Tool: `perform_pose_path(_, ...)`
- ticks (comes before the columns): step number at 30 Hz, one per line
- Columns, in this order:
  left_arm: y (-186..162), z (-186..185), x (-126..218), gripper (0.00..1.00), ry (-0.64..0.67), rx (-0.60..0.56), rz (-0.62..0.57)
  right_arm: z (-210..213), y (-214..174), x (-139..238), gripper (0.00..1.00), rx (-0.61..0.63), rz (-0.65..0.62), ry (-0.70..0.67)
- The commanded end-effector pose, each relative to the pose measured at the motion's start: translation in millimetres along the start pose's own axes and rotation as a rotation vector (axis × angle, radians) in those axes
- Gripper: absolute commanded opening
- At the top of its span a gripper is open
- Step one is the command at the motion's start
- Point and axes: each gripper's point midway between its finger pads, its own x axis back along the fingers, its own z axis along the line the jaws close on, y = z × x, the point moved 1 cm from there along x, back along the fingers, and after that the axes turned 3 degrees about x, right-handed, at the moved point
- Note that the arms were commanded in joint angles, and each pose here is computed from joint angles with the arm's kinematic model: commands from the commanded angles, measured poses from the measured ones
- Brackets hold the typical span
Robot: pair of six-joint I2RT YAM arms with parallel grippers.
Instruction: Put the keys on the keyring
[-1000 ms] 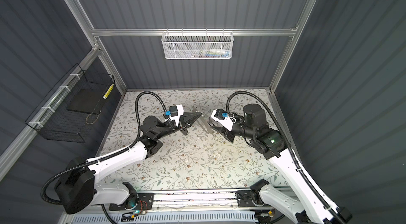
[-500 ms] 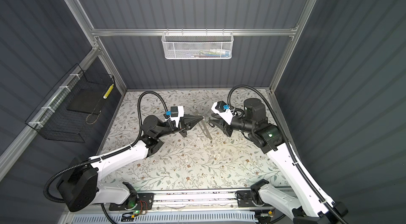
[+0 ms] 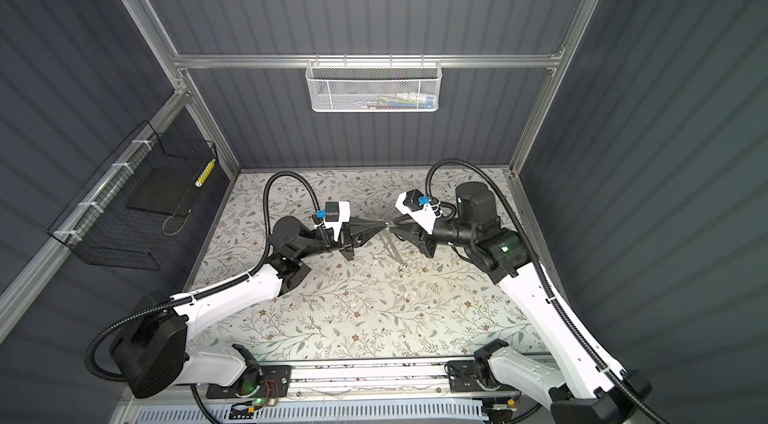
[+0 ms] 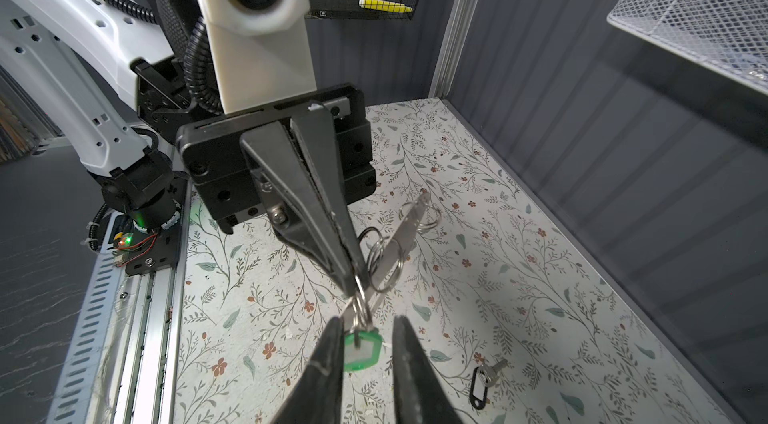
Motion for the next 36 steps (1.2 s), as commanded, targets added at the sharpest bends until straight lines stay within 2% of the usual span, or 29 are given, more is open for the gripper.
perform_pose_path(1,18.3,-1.6,-3.0,0.0,-0.029,-0.029,-0.04,-2.5,10.0,2.3,0.23,0.004,-0.018,-0.002)
perform_pose_path(7,18.0,-4.5,-3.5,0.0,-0.049,-0.028,-0.035,-1.9,7.2,0.0,0.2,-0.003,-0.008,0.01)
perform_pose_path(24,17.3,-9.2,-6.1,0.0,-0.095,-0.009,-0.036,14.1,8.6,-0.5,0.01,-0.013,-0.031,0.112)
perform_pose_path(29,17.1,-10.3,-6.5,0.0,-0.108,-0.008,-0.035,14.9,9.0,-1.5,0.0,-0.024,-0.033,0.124)
perform_pose_path(32,17.7,-12.3,-6.4,0.0,-0.119,-0.008,-0.036,11.6,8.0,-3.6,0.09,-0.034,-0.027,0.113)
perform_pose_path(36,17.8,-13.2,-6.0,0.0,-0.124,-0.009,-0.036,10.3,8.4,-3.7,0.1,-0.032,-0.028,0.107)
